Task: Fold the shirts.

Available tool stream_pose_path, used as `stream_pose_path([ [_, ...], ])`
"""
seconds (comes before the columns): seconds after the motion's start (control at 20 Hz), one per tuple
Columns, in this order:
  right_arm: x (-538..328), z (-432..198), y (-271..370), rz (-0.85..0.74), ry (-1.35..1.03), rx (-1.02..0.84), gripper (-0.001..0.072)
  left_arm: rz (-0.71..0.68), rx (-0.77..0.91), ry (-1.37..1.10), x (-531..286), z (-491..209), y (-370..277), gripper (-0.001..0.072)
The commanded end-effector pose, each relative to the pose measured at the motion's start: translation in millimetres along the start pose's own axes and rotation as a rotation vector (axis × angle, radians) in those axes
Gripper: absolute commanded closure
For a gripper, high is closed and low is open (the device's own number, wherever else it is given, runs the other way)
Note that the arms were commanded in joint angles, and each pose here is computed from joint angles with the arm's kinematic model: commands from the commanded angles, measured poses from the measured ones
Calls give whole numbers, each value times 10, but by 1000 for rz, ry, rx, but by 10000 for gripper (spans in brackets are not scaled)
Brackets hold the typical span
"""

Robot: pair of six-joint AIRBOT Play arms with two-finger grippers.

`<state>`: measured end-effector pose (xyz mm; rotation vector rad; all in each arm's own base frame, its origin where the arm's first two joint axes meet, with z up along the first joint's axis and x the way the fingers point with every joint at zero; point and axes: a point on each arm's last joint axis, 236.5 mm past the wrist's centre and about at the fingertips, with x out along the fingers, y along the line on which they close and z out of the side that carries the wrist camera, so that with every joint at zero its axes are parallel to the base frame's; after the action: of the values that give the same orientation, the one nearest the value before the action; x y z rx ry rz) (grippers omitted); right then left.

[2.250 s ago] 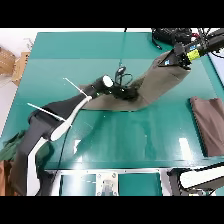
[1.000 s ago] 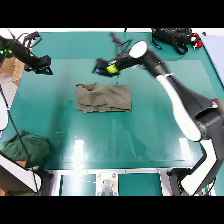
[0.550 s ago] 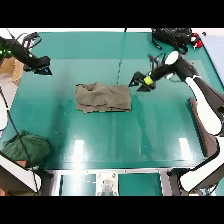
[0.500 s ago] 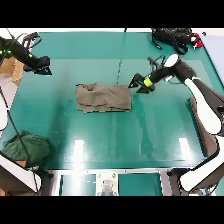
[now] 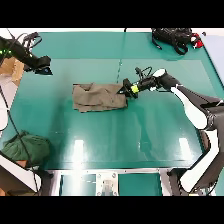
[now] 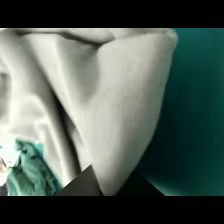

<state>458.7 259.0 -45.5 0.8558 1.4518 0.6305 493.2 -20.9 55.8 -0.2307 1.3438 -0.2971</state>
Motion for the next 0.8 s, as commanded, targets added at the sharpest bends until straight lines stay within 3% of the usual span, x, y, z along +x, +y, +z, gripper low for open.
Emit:
stream_pose_path([
  [0.0,-591,263,750,115,-105,-117,694,0,0,-1,-7,1,2,684],
  [0.15,-1732,561,1337,153,-339,-208,695,-1,0,8,-7,-21,-2,684],
  [0.25,-2496,641,1349,114,-476,-187,695,-3,0,19,-7,-46,-7,683],
  [0.5,-4064,628,445,-81,-751,10,695,-4,0,20,-7,-49,-8,683],
  [0.75,-5290,172,-594,-309,-990,322,695,-4,0,21,-7,-50,-8,683],
])
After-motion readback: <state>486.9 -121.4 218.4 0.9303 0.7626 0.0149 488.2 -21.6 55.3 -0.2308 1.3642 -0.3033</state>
